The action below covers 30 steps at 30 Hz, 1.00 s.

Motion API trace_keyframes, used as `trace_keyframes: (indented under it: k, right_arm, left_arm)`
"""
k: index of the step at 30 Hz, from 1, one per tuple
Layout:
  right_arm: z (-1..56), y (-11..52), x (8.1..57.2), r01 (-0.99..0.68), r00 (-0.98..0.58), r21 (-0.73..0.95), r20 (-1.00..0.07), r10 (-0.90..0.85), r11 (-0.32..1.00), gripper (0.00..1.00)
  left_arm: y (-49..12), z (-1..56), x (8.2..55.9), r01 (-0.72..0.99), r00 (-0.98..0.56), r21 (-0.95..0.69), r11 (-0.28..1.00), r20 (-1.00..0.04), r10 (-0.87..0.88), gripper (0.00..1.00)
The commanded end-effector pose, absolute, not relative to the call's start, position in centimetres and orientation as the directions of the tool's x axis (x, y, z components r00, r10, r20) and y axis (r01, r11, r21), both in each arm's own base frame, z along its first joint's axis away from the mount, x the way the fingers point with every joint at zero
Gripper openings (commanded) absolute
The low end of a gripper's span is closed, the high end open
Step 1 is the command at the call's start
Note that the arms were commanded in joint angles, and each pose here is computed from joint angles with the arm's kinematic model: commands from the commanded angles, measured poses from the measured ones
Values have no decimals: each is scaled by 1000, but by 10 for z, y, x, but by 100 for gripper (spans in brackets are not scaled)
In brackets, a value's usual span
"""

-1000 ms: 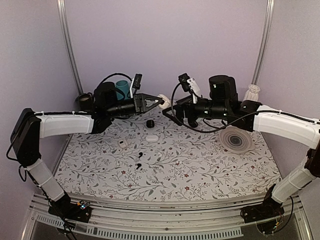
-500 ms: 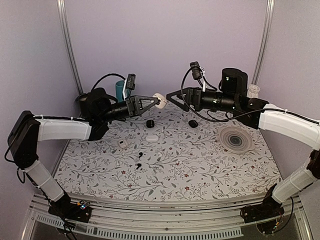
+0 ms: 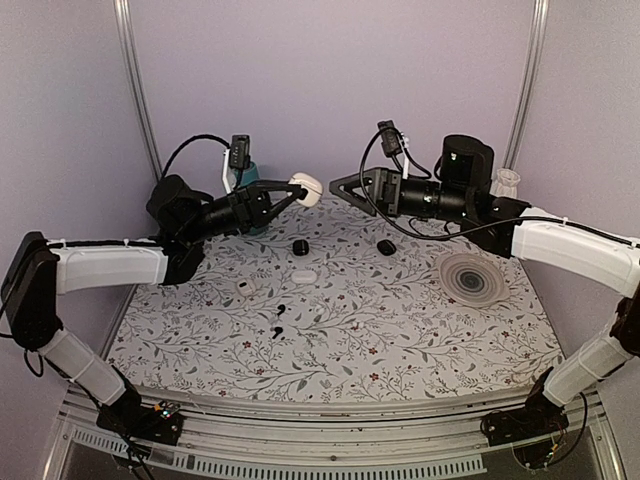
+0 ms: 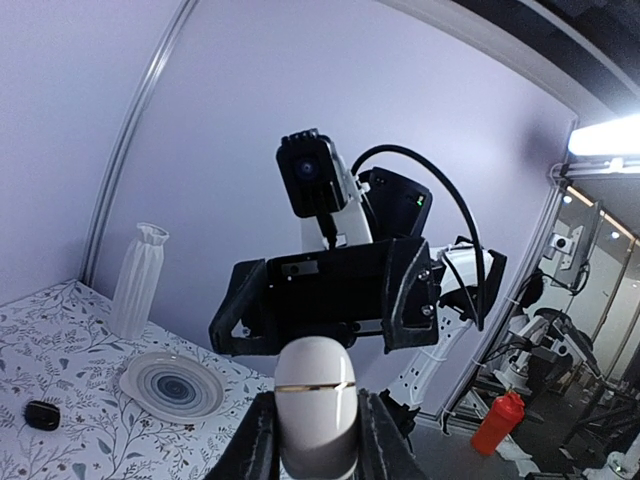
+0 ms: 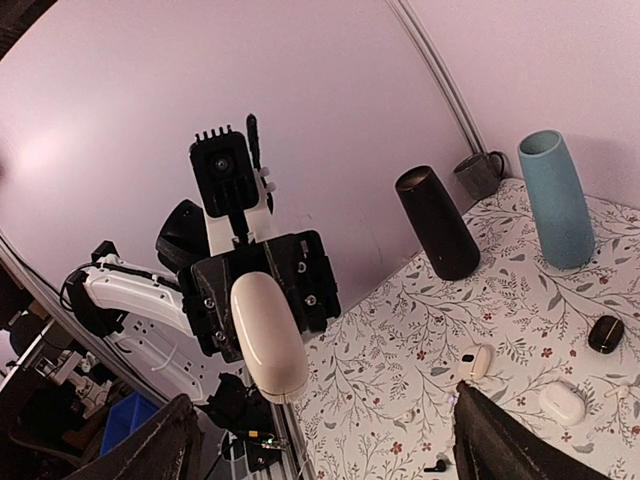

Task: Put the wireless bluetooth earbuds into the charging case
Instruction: Open the charging case.

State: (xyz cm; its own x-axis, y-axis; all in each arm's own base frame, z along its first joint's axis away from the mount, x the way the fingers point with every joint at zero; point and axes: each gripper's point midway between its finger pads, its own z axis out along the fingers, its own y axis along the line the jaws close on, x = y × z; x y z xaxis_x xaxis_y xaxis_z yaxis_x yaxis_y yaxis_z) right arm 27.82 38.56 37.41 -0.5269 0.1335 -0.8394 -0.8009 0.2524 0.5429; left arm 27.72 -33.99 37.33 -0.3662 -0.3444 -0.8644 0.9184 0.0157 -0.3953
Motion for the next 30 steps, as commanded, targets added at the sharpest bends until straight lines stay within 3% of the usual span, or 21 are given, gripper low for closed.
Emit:
trace_keyframes:
  k: [1,5,15,24,30]
  right_arm:
    - [384,394,272,-813,-526,548,-836,156,194,83]
    - [386,409,262,-833,-506,523,-852,136,180,74]
    - [377,412,273,-830,-476,495,-869,134,257,61]
    - [365,398,294,-781,-520,538,-841,149,318,59]
    - [368,398,285,-808,-502,514,-856,123,289,60]
  left_arm:
    - [-334,380,271,943,-308,-333,17,-888,-341,0]
    - [-336,379,269,944,-311,-331,5,-892,-328,0]
    - [-338,381,259,950,-308,-310,-41,-903,-298,0]
    - [-340,384,246,957,-292,-280,-81,-913,-284,0]
    - [-342,382,251,954,-298,-293,-61,-914,-277,0]
